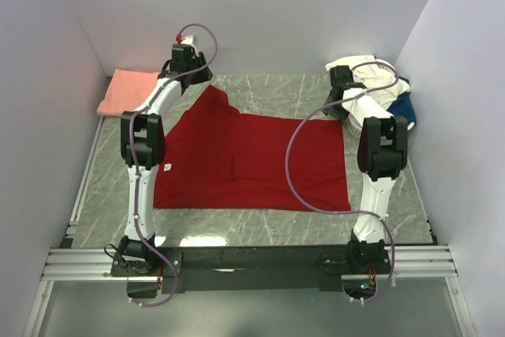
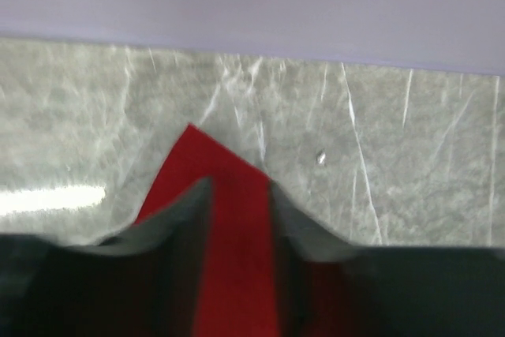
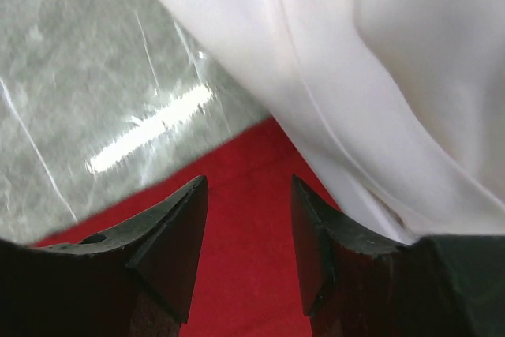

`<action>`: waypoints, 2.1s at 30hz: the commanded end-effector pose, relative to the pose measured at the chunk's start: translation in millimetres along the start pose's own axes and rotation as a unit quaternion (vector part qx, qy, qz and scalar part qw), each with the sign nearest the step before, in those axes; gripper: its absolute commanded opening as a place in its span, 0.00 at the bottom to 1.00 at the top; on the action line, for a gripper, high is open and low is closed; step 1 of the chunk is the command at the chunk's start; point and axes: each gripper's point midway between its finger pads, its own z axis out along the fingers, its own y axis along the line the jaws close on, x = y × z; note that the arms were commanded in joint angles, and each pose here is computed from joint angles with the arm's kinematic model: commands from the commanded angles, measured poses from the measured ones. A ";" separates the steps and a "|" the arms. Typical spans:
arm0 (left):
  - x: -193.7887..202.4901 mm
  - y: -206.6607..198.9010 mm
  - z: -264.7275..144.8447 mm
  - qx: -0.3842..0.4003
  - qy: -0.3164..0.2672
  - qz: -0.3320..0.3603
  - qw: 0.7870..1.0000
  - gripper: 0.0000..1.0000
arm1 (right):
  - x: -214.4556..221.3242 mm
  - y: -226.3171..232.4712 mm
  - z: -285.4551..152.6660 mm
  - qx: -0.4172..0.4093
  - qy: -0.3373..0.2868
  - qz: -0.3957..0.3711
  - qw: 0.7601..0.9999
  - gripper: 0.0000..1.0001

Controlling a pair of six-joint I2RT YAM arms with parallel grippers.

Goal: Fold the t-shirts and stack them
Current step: Fold the tshirt

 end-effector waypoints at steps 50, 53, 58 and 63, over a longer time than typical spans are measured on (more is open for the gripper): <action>-1.4 26.3 6.1 -0.092 0.009 0.040 0.995 0.55 | -9.6 5.4 -3.6 -0.004 0.013 -0.023 1.000 0.53; 18.8 35.3 17.5 -0.117 0.040 0.052 0.991 0.59 | -8.9 6.9 -4.3 -0.007 0.013 -0.024 1.000 0.53; 50.4 40.3 29.8 -0.118 0.068 0.052 0.989 0.63 | -7.7 10.5 -5.6 -0.020 0.016 -0.021 0.999 0.53; 74.7 47.0 39.6 -0.125 0.095 0.045 0.987 0.64 | -8.7 17.8 -8.4 -0.040 0.016 -0.015 0.999 0.53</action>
